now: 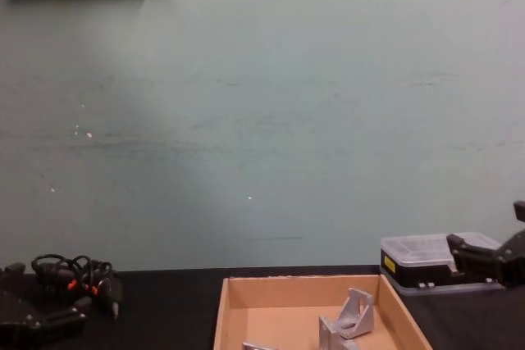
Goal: Use one hand to pick up the angle iron from the table and place it into the box.
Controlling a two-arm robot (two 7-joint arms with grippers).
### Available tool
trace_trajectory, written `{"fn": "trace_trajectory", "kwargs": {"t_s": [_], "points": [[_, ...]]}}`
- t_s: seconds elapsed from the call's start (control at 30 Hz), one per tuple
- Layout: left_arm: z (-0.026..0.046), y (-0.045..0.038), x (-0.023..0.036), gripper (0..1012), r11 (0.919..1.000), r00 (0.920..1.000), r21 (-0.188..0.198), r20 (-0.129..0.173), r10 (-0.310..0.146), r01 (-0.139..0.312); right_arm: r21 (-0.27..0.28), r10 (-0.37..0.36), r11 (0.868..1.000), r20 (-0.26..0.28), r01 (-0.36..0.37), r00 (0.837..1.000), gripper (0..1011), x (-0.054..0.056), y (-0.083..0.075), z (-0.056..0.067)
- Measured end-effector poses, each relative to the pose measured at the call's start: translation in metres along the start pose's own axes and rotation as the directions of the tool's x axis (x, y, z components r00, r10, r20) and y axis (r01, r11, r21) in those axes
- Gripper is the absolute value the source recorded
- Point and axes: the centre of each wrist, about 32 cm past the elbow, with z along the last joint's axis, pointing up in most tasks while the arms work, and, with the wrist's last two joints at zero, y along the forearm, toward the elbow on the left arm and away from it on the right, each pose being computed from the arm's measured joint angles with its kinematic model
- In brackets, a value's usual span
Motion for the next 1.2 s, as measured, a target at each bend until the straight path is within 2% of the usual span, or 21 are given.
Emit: {"fn": "trace_trajectory", "kwargs": {"t_s": [0.27, 1.2], "points": [[0.0, 0.0, 0.0, 1000, 1.0, 1.0, 0.0, 0.0, 0.0, 0.0, -0.012, -0.022, 1.0, -0.003, 0.022, 1.0, 1000, -0.004, -0.008, -0.014], [0.0, 0.0, 0.0, 1000, 1.0, 1.0, 0.0, 0.0, 0.0, 0.0, -0.009, -0.019, 1.0, -0.004, 0.019, 1.0, 1000, -0.003, -0.007, -0.012]]}}
